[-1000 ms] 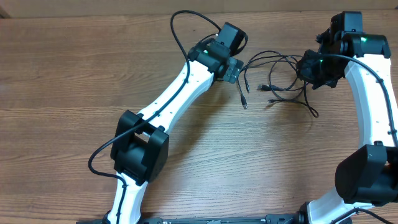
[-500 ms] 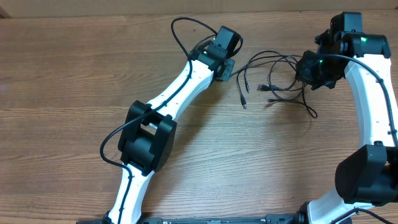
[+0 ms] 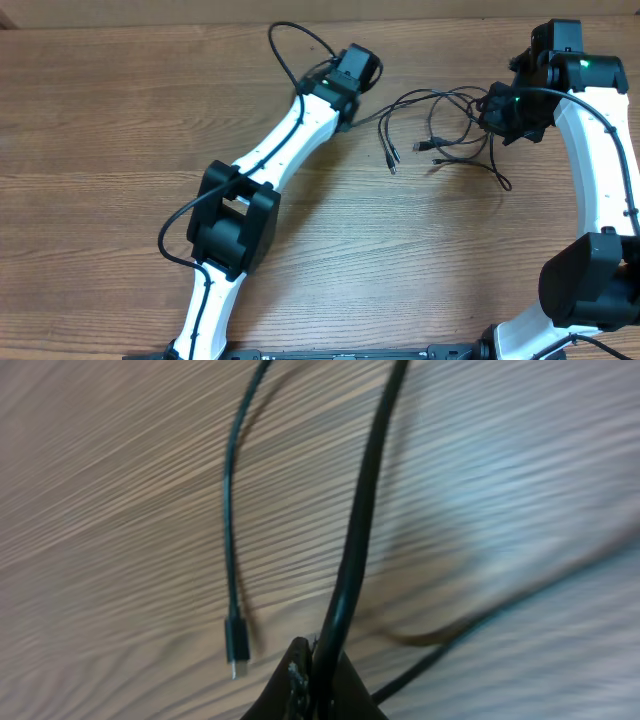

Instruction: Untangle cables

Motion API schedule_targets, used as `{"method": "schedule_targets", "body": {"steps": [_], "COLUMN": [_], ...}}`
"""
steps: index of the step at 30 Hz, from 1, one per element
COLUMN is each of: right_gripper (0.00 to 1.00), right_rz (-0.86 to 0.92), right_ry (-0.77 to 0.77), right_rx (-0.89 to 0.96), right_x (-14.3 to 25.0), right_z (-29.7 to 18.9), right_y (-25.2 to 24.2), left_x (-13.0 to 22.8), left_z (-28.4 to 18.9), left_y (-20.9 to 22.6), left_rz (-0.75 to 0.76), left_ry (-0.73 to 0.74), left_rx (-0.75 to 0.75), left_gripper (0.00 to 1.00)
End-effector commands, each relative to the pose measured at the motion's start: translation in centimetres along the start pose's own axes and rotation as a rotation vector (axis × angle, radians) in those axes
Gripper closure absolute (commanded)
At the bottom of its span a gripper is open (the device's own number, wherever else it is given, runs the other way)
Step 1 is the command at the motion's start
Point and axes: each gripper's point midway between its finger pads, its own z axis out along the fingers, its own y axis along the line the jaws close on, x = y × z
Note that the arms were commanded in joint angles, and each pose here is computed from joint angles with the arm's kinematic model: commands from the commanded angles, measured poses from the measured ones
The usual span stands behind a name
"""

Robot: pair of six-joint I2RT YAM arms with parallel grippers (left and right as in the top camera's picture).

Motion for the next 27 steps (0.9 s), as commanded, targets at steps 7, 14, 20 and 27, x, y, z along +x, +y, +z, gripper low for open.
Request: {"method": "schedule_targets", "body": {"steps": [7, 14, 20, 27], "right_gripper": [0.96, 0.96, 0.96, 0.96], "right_rz": [0.038, 0.157, 0.321, 0.440], "right_ry": [-0.134, -0.206, -0.216, -0.224], "right_rx": [0.207, 0.353, 0.384, 0.387], "right_x": [-2.0, -3.4, -3.5, -3.2], "right_z": [-2.4, -3.7, -5.0, -6.0], "right_y": [-3.7, -8.3, -14.0, -18.4], "left_x": [1.9, 1.5, 1.4, 1.4], "left_z": [-0.8, -4.7, -7.3, -7.8], "left_y": [14.4, 22.2, 25.2, 25.6], "left_rz": [-0.368, -0.524, -0.585, -0.590], "left_ry": [0.069, 0.001, -0.042, -0.049], "left_rx": [-0.268, -0.317, -0.332, -0.341], "left_gripper": [0.96, 0.96, 0.96, 0.96]}}
